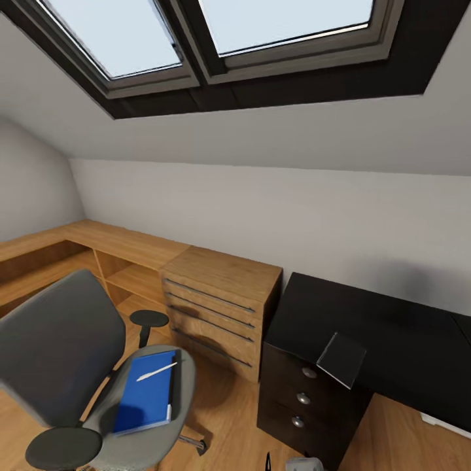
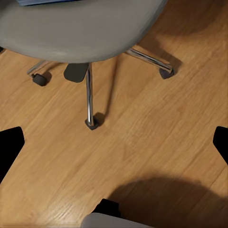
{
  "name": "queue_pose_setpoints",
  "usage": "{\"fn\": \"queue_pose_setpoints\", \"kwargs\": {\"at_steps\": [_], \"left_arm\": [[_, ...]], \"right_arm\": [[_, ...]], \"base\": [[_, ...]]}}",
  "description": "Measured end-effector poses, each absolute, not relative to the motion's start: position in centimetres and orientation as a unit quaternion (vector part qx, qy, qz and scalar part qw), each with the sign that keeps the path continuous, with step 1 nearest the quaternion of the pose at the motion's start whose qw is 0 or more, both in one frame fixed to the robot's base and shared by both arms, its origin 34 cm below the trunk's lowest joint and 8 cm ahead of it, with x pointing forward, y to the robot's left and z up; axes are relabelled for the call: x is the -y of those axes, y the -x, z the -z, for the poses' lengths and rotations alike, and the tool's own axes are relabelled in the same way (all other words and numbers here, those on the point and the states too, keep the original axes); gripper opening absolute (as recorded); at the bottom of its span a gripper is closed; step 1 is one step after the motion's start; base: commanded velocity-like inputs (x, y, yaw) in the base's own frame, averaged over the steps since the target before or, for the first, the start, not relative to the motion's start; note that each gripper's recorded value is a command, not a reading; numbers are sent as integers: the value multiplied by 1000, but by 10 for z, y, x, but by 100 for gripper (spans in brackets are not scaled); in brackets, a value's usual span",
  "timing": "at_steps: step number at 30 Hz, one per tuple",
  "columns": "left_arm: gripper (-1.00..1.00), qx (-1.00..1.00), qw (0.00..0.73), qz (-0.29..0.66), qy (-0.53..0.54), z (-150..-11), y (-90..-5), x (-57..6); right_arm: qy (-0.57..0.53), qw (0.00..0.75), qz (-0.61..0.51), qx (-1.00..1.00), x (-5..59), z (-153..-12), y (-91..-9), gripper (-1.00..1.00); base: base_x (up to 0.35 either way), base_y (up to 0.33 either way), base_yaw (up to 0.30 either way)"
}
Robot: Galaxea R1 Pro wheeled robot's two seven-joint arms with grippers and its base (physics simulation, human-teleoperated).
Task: In the bedroom, organize the workspace by keeping the computer under the desk, ensuring the monitor is on the desk, placing the keyboard on the desk next to the monitor, placing the mouse on the desk next to the keyboard, moving the folder from the swivel chair onto the desk next to the mouse, stacking the notebook on top of the folder with the pen on top of the notebook, and positioning the swivel chair next to the desk.
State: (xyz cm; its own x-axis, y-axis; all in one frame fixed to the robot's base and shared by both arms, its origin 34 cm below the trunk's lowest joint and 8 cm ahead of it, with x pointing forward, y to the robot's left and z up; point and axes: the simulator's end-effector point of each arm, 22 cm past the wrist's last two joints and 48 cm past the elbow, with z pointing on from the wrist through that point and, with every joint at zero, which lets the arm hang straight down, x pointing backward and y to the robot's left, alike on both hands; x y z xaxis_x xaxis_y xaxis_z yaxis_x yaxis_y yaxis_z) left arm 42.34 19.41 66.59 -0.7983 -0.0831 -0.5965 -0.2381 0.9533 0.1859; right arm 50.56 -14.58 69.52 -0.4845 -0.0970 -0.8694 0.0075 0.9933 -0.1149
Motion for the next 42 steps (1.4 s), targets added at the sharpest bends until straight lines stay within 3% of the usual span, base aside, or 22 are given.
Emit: {"fn": "queue_pose_setpoints", "kwargs": {"at_steps": [26,42], "left_arm": [[100,-939,307,-127,86,-666,-424,-194],[100,-939,306,-127,88,-666,-424,-195]], "right_arm": [[4,524,30,-851,124,-706,-508,100],[4,522,31,-852,125,-705,-508,100]], "base": [[0,0,5],[0,0,262]]}}
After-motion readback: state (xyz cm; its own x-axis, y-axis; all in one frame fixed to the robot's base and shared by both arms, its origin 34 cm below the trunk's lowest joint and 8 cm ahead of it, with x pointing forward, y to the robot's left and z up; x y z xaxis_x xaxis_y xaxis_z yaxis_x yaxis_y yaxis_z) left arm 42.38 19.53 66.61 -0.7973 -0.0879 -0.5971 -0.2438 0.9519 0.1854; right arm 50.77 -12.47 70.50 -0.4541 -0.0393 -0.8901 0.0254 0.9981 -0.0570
